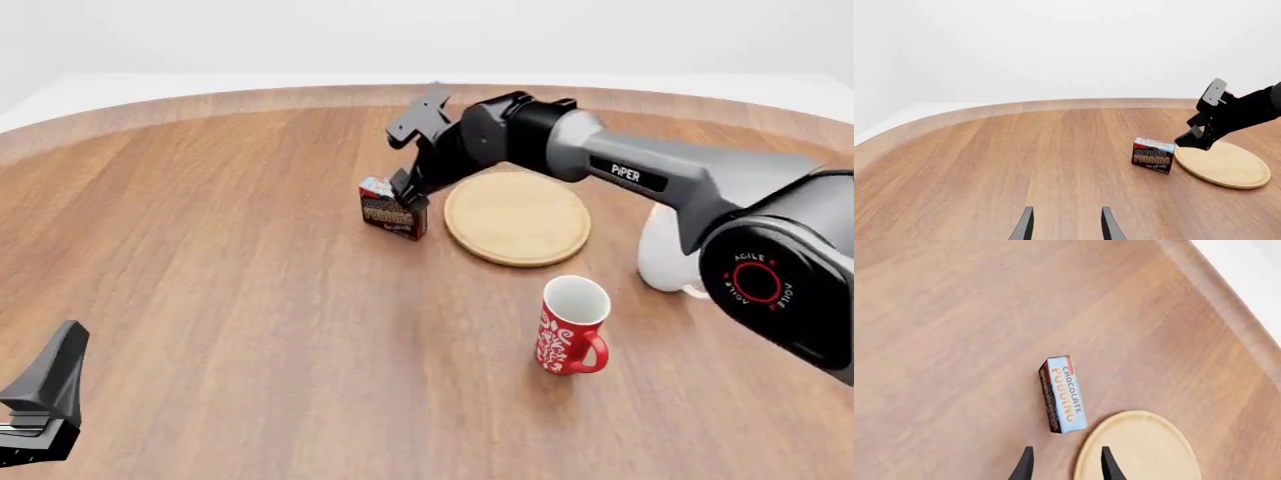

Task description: Put the chocolate pudding to the left of the plate.

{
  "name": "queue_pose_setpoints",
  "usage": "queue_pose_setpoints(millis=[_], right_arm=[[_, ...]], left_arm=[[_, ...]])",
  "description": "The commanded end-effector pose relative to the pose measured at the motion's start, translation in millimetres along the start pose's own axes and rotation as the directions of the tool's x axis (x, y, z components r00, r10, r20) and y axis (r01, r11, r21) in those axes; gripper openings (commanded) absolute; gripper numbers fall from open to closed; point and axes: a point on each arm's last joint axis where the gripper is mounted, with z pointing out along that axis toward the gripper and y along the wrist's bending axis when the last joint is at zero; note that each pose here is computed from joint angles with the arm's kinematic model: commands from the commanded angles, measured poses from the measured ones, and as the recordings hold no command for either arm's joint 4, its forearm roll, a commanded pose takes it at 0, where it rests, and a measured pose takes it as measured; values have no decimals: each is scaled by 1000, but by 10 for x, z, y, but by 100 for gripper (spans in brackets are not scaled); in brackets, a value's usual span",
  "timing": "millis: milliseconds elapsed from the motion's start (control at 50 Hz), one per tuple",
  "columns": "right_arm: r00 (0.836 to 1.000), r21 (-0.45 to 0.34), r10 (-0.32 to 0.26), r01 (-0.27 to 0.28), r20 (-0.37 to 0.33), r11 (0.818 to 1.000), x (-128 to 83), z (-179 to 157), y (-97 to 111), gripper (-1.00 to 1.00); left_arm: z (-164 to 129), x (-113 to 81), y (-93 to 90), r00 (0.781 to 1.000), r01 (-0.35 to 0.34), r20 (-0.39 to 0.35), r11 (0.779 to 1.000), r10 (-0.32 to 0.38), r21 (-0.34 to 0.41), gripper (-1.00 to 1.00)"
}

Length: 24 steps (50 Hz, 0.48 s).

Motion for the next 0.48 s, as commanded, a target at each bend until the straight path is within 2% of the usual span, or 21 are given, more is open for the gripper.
queue_pose_setpoints(millis=[20,140,240,300,380,480], right_arm=[[996,-2,16,-16,84,1000,-65,-360,192,100],[988,-14,36,-34,147,999,-97,-549,363,100],[978,-15,65,-64,196,998,-110,-671,413,100],[968,-11,87,-87,237,996,-136,-788,407,100],[960,-15,93,-92,264,996,-139,-905,451,100],[944,6,120,-128,306,992,-148,-1013,341,100]], left_arm=[[0,0,0,1000,0,0,1000,0,0,100],[0,0,0,1000,0,0,1000,0,0,100],[0,0,0,1000,0,0,1000,0,0,100],[0,0,0,1000,0,0,1000,0,0,100],[0,0,0,1000,0,0,1000,0,0,100],[0,0,0,1000,0,0,1000,0,0,100]])
